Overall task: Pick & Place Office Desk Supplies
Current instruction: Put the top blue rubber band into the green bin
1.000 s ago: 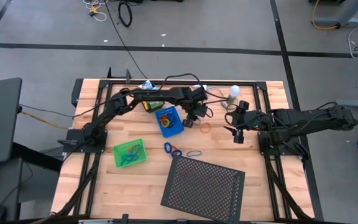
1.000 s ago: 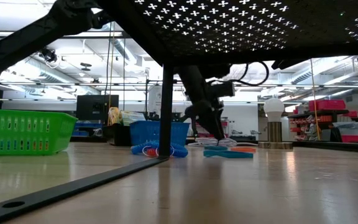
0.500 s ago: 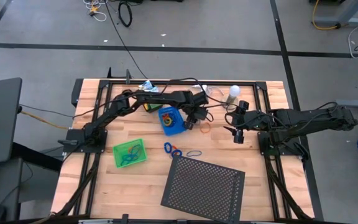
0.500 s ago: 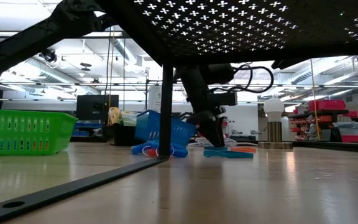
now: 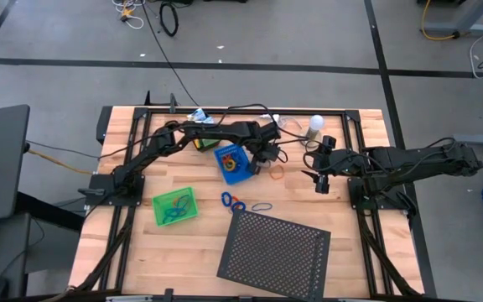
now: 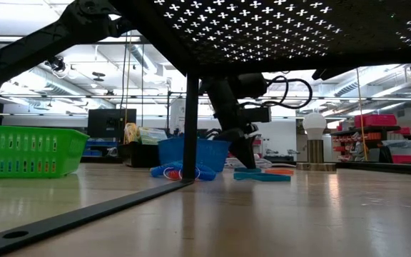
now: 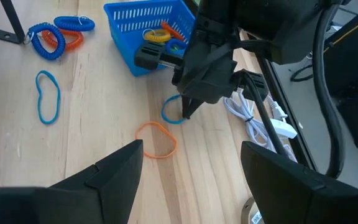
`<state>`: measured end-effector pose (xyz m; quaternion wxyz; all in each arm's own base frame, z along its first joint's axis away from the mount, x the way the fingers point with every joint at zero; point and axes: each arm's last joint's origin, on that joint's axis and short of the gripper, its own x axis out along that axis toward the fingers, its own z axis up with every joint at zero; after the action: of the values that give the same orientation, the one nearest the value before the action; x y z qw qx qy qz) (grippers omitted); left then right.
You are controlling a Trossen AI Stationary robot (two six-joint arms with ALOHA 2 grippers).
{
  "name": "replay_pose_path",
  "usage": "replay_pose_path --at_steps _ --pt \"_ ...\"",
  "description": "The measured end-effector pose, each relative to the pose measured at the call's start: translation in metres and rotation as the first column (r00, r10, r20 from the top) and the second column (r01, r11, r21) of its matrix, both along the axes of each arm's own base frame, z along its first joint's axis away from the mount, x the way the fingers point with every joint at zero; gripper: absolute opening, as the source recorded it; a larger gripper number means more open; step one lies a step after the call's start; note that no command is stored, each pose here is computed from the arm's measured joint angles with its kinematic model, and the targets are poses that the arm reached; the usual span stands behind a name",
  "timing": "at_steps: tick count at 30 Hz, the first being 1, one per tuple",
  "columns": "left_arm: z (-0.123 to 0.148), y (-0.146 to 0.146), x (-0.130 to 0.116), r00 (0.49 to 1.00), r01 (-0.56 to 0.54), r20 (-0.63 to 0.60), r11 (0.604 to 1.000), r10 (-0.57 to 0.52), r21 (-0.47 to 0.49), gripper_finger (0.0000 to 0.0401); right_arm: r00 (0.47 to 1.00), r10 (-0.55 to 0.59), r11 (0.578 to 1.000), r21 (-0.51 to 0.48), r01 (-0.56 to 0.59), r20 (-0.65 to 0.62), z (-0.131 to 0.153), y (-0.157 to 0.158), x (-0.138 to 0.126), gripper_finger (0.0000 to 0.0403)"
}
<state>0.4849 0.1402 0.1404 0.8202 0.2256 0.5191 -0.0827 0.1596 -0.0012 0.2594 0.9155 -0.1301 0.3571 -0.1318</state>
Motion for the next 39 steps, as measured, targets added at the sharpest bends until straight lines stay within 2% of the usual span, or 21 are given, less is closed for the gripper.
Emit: replay_pose_path --at_steps 8,15,22,26,29,32,34,37,39 --pt "0.012 -0.002 -0.002 0.994 -0.108 -0.001 0.993 0.108 0.051 0.0003 1.0 0.0 1.0 0.0 0.0 0.0 0.0 0.0 0.0 0.0279" --pt "0.055 -0.009 -0.005 0.988 -0.134 0.095 0.985 0.123 0.11 0.0002 1.0 -0.002 1.0 -0.003 0.002 0.0 0.0 0.0 0.0 0.0279" --pt "0.094 -0.005 -0.017 0.968 -0.193 0.177 0.978 0.176 0.082 0.0001 1.0 -0.002 1.0 -0.004 0.002 0.0 0.0 0.0 0.0 0.0279" --pt "0.118 0.0 -0.029 0.957 -0.189 0.219 0.982 0.189 -0.019 0.0001 1.0 0.0 1.0 -0.005 0.0 0.005 0.001 0.0 0.0 0.0279" --pt "0.146 0.008 -0.04 0.93 -0.15 0.314 0.977 0.192 -0.153 0.0001 1.0 0.004 1.0 -0.01 -0.004 0.007 0.001 0.0 0.001 0.0279" --pt "0.171 0.018 -0.051 0.888 -0.045 0.425 0.953 0.176 -0.301 0.0001 1.0 0.004 1.0 -0.01 -0.004 0.012 0.001 0.0 0.001 0.0279" --pt "0.189 0.022 -0.058 0.856 0.022 0.491 0.937 0.163 -0.35 0.0001 1.0 0.004 1.0 -0.01 -0.004 0.012 0.001 0.0 0.001 0.0279" --pt "0.218 0.023 -0.068 0.785 0.072 0.605 0.949 0.136 -0.307 0.0001 1.0 0.009 1.0 -0.015 -0.008 0.012 0.001 0.0 0.001 0.0279" --pt "0.239 0.021 -0.073 0.72 0.092 0.685 0.964 0.11 -0.251 0.0001 1.0 0.013 1.0 -0.019 -0.012 0.024 0.002 0.0 0.002 0.0279"
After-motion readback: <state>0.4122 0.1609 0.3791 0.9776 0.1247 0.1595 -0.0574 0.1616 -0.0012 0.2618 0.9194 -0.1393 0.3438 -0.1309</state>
